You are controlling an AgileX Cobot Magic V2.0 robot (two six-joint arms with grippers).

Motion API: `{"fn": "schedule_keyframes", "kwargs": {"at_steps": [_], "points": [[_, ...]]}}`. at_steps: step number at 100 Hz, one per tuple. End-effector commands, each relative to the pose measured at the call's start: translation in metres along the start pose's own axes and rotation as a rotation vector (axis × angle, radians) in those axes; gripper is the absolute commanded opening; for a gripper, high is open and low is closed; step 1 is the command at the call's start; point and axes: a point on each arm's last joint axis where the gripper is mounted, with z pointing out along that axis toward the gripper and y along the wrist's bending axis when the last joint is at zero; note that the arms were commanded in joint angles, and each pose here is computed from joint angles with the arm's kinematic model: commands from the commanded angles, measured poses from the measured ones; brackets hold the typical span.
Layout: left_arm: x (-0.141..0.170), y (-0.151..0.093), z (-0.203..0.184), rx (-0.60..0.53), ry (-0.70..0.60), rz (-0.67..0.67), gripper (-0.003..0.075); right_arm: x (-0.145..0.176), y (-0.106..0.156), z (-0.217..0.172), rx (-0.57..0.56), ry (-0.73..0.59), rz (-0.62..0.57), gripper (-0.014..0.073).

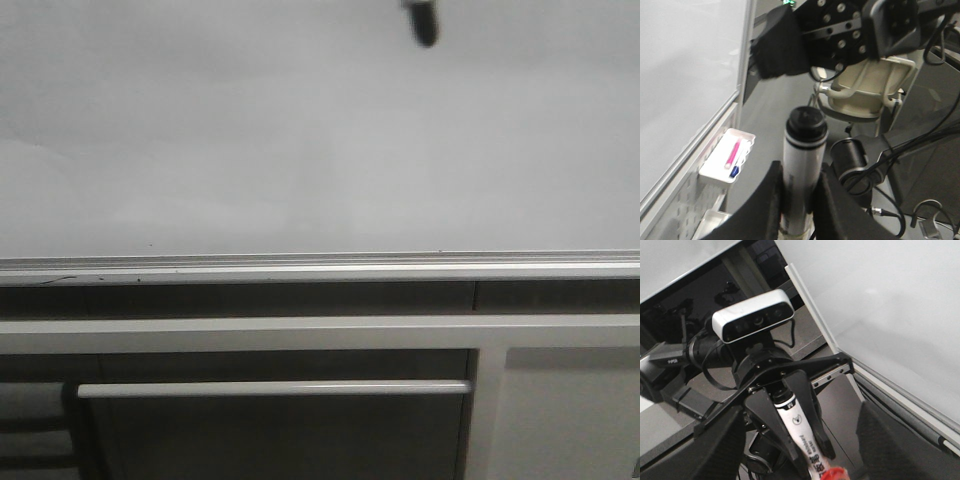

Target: Write number 1 on whiteboard

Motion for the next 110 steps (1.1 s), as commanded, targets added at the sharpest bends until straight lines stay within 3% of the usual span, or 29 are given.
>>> {"fn": "schedule_keyframes", "kwargs": {"at_steps": [1, 35, 83, 110], "points": [[-0.024, -0.006, 0.007, 0.051, -0.083, -0.002, -0.002, -0.012, 0.005, 0.001, -0.04, -0.056, -0.02, 0.0435], [-0.031, 0.0, 0.032, 0.149, -0.055, -0.013, -0.002, -0.009, 0.004, 0.001, -0.023, -0.027, -0.055, 0.0435], [-0.037, -0.002, 0.034, 0.162, -0.039, 0.037, -0.002, -0.008, 0.004, 0.001, -0.021, -0.009, -0.067, 0.0435], [-0.022, 0.0, 0.033, 0.155, 0.122, 0.073, -0.002, -0.023, 0.014, -0.003, 0.061, 0.098, -0.174, 0.0435]]}}
